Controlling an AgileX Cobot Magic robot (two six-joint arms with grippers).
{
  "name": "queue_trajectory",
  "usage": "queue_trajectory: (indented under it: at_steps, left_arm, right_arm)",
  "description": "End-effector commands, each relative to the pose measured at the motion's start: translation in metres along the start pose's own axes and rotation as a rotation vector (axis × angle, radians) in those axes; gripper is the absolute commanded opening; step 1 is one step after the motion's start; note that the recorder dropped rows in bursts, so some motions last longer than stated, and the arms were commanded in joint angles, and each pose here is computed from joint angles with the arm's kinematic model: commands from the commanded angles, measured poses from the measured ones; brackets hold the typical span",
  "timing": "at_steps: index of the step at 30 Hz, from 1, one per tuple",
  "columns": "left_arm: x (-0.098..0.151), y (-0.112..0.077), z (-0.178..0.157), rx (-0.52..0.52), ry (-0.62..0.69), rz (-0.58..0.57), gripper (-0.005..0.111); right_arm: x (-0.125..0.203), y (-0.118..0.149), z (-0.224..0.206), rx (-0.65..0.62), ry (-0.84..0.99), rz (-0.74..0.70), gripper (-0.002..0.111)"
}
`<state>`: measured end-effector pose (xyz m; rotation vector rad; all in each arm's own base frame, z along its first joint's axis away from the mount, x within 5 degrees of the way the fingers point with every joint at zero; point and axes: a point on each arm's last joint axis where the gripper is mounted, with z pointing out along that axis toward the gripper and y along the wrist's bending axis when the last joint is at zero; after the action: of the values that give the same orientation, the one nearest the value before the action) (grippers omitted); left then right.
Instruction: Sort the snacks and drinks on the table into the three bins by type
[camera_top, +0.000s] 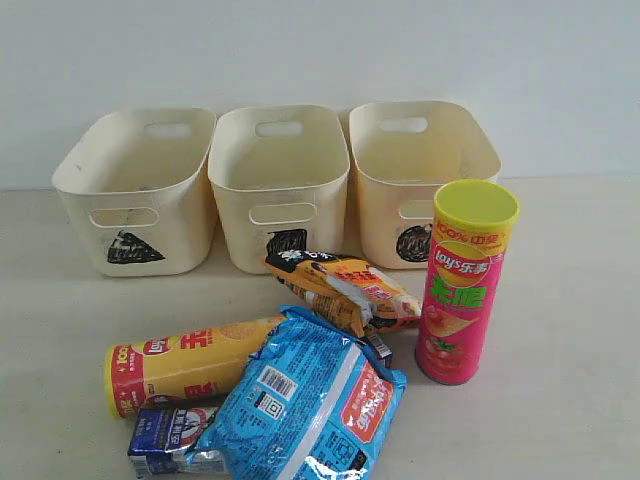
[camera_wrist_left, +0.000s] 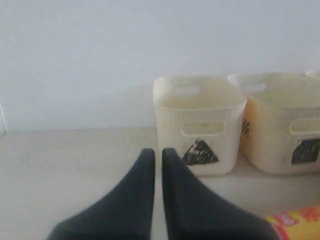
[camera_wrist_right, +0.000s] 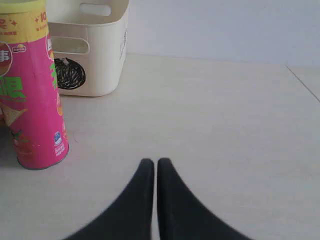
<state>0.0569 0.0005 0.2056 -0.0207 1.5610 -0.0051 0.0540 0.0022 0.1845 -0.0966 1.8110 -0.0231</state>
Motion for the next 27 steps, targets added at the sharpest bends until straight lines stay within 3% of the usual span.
queue_trajectory:
  at_steps: [1, 8, 12, 19, 27]
  left_arm:
    - [-0.013, 0.000, -0.001, 0.010, -0.136, -0.214, 0.004]
    - [-0.039, 0.003, -0.009, 0.033, -0.440, -0.308, 0.004]
    - [-0.052, 0.003, -0.010, 0.044, -0.505, -0.314, 0.004]
    - [-0.090, 0.003, 0.015, 0.030, -0.450, -0.313, 0.004]
    - [-0.119, -0.006, 0.077, 0.076, -0.286, -0.200, 0.004]
  right_arm:
    - [0.000, 0.000, 0.000, 0.004, -0.008, -0.002, 0.000]
    - [0.000, 0.000, 0.000, 0.004, -0.008, -0.002, 0.000]
    - [0.000, 0.000, 0.000, 0.004, -0.008, -0.002, 0.000]
    - [0.000, 0.000, 0.000, 0.004, -0.008, -0.002, 0.000]
    - [0.000, 0.000, 0.000, 0.004, -0.008, -0.002, 0.000]
